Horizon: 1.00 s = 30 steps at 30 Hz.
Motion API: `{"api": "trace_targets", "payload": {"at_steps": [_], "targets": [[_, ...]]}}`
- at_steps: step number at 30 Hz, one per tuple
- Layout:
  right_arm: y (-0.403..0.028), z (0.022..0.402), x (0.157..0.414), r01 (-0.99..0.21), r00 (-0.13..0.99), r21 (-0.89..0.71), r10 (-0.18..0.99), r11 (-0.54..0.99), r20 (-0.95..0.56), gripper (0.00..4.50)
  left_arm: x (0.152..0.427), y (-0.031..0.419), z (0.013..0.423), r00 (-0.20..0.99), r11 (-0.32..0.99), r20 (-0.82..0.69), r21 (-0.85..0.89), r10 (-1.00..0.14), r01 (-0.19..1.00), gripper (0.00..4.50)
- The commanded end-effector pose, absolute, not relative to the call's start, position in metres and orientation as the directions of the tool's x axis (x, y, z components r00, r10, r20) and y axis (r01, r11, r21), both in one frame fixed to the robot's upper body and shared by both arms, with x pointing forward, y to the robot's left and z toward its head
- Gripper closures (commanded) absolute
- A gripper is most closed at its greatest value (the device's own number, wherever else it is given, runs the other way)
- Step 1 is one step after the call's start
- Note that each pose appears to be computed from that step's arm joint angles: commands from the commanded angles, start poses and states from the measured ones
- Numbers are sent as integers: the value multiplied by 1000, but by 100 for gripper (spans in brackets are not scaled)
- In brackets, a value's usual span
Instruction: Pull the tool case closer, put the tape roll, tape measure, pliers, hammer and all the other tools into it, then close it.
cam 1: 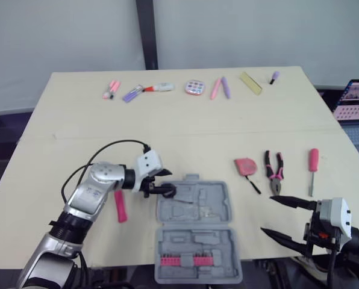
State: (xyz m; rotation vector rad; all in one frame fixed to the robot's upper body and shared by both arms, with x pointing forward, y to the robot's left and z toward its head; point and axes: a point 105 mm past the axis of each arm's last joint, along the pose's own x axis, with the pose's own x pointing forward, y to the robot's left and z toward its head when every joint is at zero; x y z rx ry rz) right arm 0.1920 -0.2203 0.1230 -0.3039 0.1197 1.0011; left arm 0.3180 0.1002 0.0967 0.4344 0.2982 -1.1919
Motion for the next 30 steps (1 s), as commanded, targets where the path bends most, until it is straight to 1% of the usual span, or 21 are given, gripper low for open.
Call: {"api": "trace_targets", "payload": {"at_steps": [1, 8, 15, 23, 30], "targets": [[-222, 134, 192, -831, 551, -231, 805, 505, -220, 0, 317, 102, 92, 363, 309, -446, 191, -819, 932, 187], [-223, 134, 191, -829, 554, -231, 802, 509, -221, 0, 312, 101, 77, 360, 318, -457, 169, -814, 933, 187], [-223, 135, 191, -827, 557, -232, 800, 511, -223, 0, 309, 98, 71, 348, 305, -466, 167, -814, 937, 187], [-224, 136, 190, -825, 561, -233, 797, 515, -223, 0, 303, 102, 54, 337, 296, -507, 162, -793, 941, 187], [-224, 135, 189, -824, 563, -232, 795, 518, -225, 0, 304, 101, 55, 349, 313, -490, 158, -799, 937, 187]]}}
